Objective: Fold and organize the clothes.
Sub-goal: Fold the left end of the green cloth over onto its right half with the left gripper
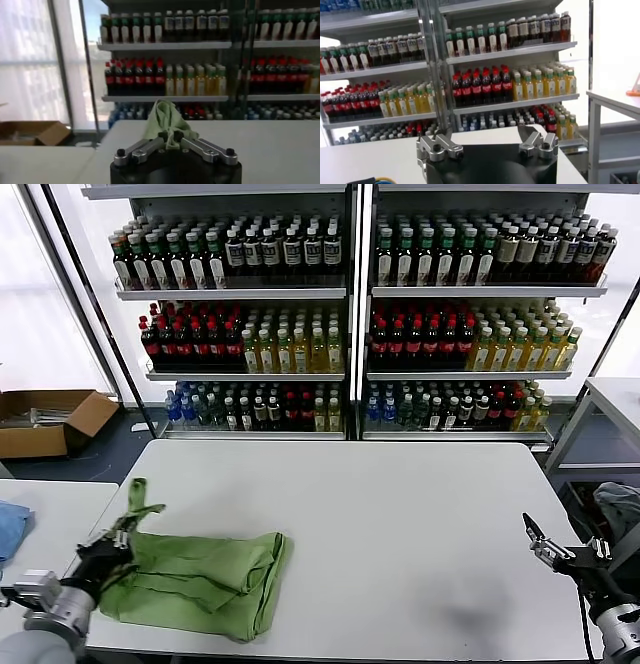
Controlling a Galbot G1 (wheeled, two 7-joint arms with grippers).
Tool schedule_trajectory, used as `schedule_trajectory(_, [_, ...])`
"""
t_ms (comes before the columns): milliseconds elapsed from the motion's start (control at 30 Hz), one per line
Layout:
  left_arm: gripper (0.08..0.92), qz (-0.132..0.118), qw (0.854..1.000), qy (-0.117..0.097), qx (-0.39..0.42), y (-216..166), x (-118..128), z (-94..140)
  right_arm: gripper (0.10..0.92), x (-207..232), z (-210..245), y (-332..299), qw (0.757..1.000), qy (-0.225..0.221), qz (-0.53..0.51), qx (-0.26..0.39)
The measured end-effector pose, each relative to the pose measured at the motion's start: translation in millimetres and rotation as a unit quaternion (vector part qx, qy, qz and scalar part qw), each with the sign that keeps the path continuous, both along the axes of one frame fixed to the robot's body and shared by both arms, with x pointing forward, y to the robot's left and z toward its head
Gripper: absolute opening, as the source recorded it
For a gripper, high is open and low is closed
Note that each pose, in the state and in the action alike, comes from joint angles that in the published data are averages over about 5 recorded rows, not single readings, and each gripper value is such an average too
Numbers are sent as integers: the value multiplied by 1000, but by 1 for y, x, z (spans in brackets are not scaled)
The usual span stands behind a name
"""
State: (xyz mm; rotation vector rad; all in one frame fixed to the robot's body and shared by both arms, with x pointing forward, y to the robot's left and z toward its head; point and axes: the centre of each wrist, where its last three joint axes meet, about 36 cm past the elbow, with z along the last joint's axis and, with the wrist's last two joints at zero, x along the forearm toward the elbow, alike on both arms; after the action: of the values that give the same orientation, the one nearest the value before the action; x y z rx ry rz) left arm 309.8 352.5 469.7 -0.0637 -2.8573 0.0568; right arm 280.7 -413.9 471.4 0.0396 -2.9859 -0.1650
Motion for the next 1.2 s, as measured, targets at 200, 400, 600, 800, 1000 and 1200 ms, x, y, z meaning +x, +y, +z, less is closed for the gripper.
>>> schedule_trajectory(200, [104,-29,998,20,-46,-43,-7,-14,823,-1,-4,3,1000,3,0,2])
schedule_trajectory(400, [104,-51,995,43,-77,-79,-14,-28,823,0,-4,3,1000,3,0,1])
schedule_trajectory(600, [110,-70,991,67,-92,-111,-19,-41,823,0,-4,4,1000,2,1,0])
schedule_trajectory(800, [247,-81,989,81,-98,-133,-26,-46,823,-1,-3,5,1000,1,1,1])
schedule_trajectory(1000, [420,-91,988,71,-102,-140,-35,-29,823,-1,-2,6,1000,0,2,1])
schedule_trajectory(1200, [594,-77,992,38,-94,-117,-32,-3,823,-3,-4,8,1000,1,5,4])
